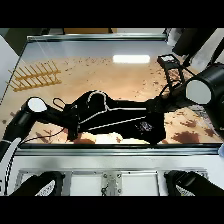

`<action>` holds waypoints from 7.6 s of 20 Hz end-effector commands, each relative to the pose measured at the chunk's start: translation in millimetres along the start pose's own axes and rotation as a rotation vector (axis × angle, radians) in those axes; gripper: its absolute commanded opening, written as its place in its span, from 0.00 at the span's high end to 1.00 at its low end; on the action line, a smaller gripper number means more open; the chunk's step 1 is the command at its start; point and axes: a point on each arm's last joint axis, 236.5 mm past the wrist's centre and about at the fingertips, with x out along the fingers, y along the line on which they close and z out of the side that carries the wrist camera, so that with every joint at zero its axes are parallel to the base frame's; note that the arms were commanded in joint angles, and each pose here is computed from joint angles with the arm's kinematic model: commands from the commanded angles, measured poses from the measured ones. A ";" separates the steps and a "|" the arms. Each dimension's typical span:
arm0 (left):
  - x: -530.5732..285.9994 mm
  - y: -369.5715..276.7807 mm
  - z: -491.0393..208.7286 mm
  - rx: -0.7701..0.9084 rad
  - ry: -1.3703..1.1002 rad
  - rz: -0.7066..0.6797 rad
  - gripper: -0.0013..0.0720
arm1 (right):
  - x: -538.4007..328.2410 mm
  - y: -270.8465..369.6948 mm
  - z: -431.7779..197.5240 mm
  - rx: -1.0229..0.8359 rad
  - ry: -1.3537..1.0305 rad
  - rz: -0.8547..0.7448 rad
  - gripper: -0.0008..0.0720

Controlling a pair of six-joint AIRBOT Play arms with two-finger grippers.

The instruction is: Fold the clothes and pants, and hang the long-sleeved shirts on hangers.

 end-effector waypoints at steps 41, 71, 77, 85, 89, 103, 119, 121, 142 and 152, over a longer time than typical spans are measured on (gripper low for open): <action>-2.9 19.3 12.0 -0.048 -0.002 -0.029 0.96 | -13.1 175.6 50.8 -0.105 -0.192 0.513 0.53; -2.9 19.3 11.8 -0.048 -0.002 -0.029 0.96 | -78.4 32.9 88.5 -0.395 -0.483 0.699 0.46; -2.9 19.3 11.8 -0.048 -0.002 -0.029 0.96 | -69.9 -18.6 64.0 -0.526 -0.703 0.985 0.46; -2.8 19.4 11.6 -0.048 -0.001 -0.029 0.96 | 17.1 -56.9 22.1 -0.509 -0.657 1.027 0.44; -2.9 19.5 11.7 -0.048 -0.001 -0.028 0.96 | 34.0 -34.6 13.4 -0.535 -0.600 1.185 0.43; -2.8 19.6 11.5 -0.048 -0.001 -0.028 0.96 | 50.7 37.3 4.7 -0.627 -0.511 1.385 0.44; -2.9 19.5 11.6 -0.048 -0.001 -0.028 0.96 | 55.8 40.5 5.8 -0.609 -0.491 1.381 0.49; -2.9 19.5 11.6 -0.048 -0.001 -0.028 0.96 | 56.0 40.4 5.7 -0.609 -0.489 1.381 0.95; -2.9 25.4 10.7 -0.100 0.002 -0.003 0.59 | 55.8 40.4 5.8 -0.667 -0.542 1.368 0.95; -11.3 30.0 12.6 -0.199 -0.015 0.034 0.59 | 57.9 40.1 8.5 -0.663 -0.547 1.354 0.96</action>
